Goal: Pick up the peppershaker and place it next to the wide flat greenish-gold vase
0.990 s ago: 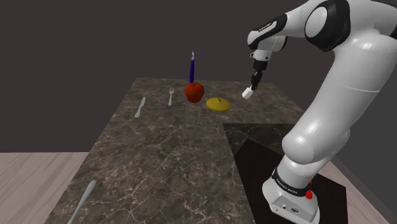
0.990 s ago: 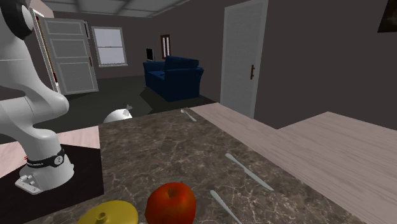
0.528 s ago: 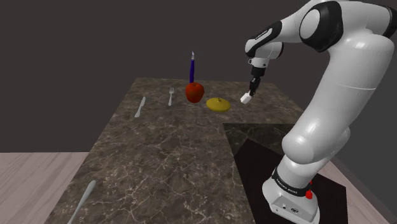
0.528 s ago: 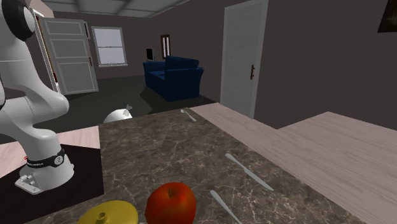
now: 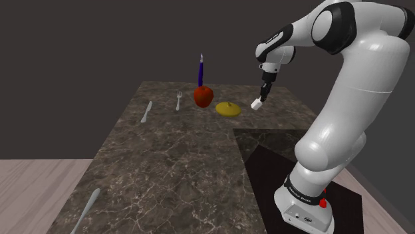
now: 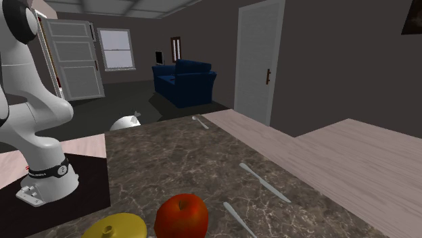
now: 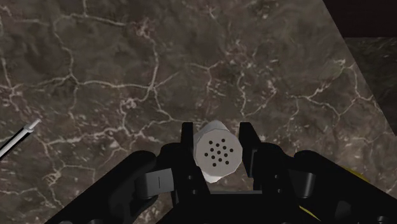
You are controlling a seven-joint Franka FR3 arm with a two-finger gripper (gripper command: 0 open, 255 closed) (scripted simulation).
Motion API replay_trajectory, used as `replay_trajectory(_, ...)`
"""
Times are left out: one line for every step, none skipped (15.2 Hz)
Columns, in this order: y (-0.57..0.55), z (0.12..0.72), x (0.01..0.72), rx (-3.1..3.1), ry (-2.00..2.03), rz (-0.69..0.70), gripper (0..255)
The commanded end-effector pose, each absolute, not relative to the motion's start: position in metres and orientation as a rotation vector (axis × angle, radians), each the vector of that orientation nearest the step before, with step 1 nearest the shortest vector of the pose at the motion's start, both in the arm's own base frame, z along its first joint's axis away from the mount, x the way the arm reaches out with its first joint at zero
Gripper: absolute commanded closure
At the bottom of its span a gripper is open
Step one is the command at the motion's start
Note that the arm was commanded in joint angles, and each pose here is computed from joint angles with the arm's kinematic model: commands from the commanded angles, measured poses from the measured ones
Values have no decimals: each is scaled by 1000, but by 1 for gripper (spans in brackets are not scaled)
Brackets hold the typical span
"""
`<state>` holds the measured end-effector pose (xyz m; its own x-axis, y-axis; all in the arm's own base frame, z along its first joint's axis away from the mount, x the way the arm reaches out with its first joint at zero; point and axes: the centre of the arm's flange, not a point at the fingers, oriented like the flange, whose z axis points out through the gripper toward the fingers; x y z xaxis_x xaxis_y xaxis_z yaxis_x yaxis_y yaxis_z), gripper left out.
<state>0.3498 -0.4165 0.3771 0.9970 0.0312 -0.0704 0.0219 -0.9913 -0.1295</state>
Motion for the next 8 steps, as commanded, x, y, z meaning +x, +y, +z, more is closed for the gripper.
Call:
replay_trajectory(-416,377,350,-3010,-40,109,255)
replay_trajectory(-416,377,350,-3010,-40,109,0)
replay_trajectory(-416,377,350,-3010,-40,109,0)
replay_trajectory(-416,377,350,-3010,-40,109,0)
replay_trajectory(-416,377,350,-3010,-40,109,0)
replay_trajectory(-416,377,350,-3010,-40,109,0)
replay_trajectory(-416,377,350,-3010,-40,109,0)
replay_trajectory(-418,390,351,-3010,-40,109,0)
